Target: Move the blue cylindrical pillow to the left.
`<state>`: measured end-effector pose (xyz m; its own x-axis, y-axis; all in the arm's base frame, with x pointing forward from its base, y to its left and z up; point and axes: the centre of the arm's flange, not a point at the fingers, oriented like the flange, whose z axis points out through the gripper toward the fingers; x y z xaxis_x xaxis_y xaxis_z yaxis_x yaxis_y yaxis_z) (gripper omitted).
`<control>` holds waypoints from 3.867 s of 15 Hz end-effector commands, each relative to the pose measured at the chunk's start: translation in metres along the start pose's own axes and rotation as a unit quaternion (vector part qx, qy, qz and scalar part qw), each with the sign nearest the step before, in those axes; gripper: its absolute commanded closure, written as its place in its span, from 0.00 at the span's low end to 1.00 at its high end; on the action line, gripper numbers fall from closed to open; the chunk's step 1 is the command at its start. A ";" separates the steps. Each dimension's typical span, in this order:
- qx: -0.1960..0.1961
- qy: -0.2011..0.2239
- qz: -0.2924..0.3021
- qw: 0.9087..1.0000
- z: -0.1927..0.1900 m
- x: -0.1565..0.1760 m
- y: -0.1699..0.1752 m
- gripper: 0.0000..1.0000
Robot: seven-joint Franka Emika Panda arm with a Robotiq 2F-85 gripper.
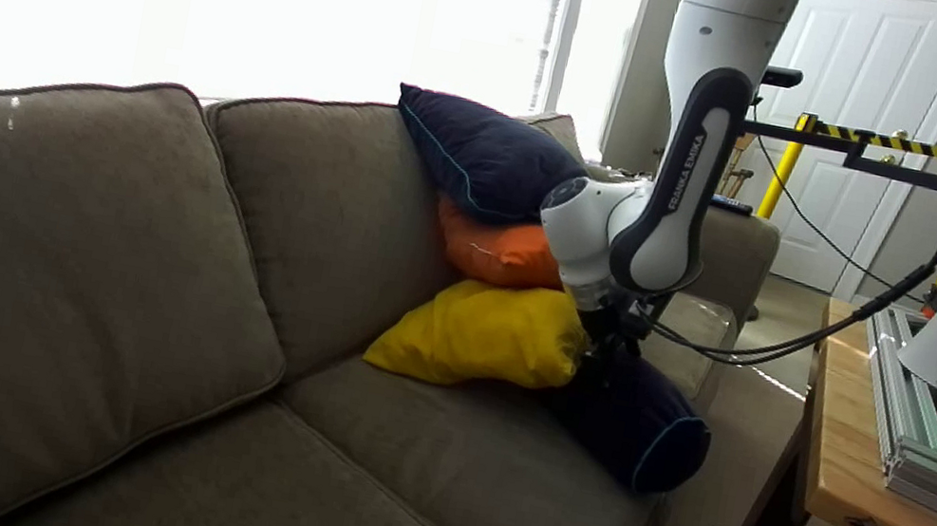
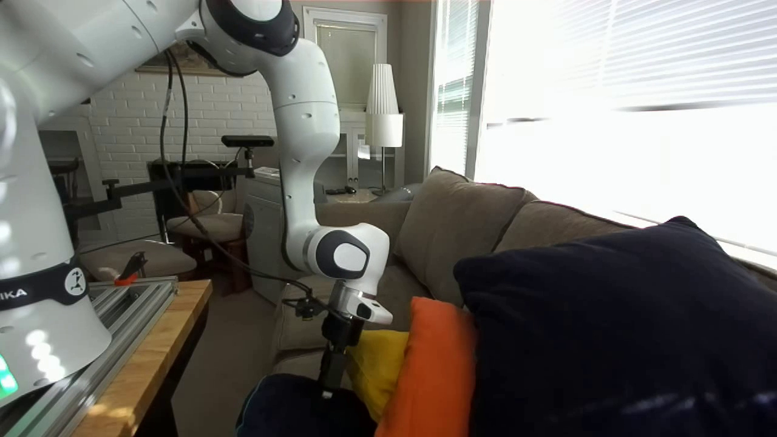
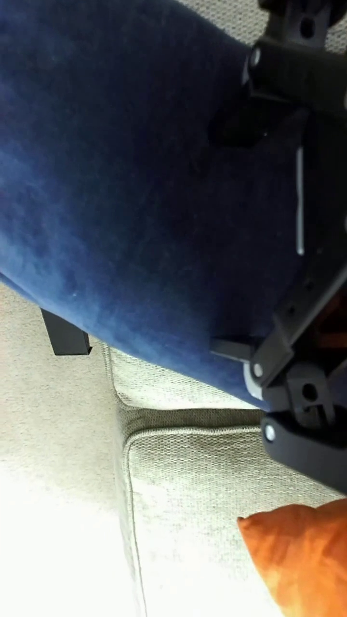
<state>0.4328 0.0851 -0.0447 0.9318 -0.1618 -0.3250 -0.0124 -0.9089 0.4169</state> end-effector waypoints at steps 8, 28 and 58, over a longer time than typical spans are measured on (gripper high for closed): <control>-0.026 0.004 0.026 0.999 0.044 0.015 -0.016 0.10; 0.034 0.012 0.038 0.999 -0.028 0.009 0.006 1.00; -0.043 -0.027 0.008 0.999 -0.022 0.010 -0.026 0.00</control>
<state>0.4445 0.1168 -0.0197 0.8867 -0.1911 -0.4211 0.0066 -0.9053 0.4247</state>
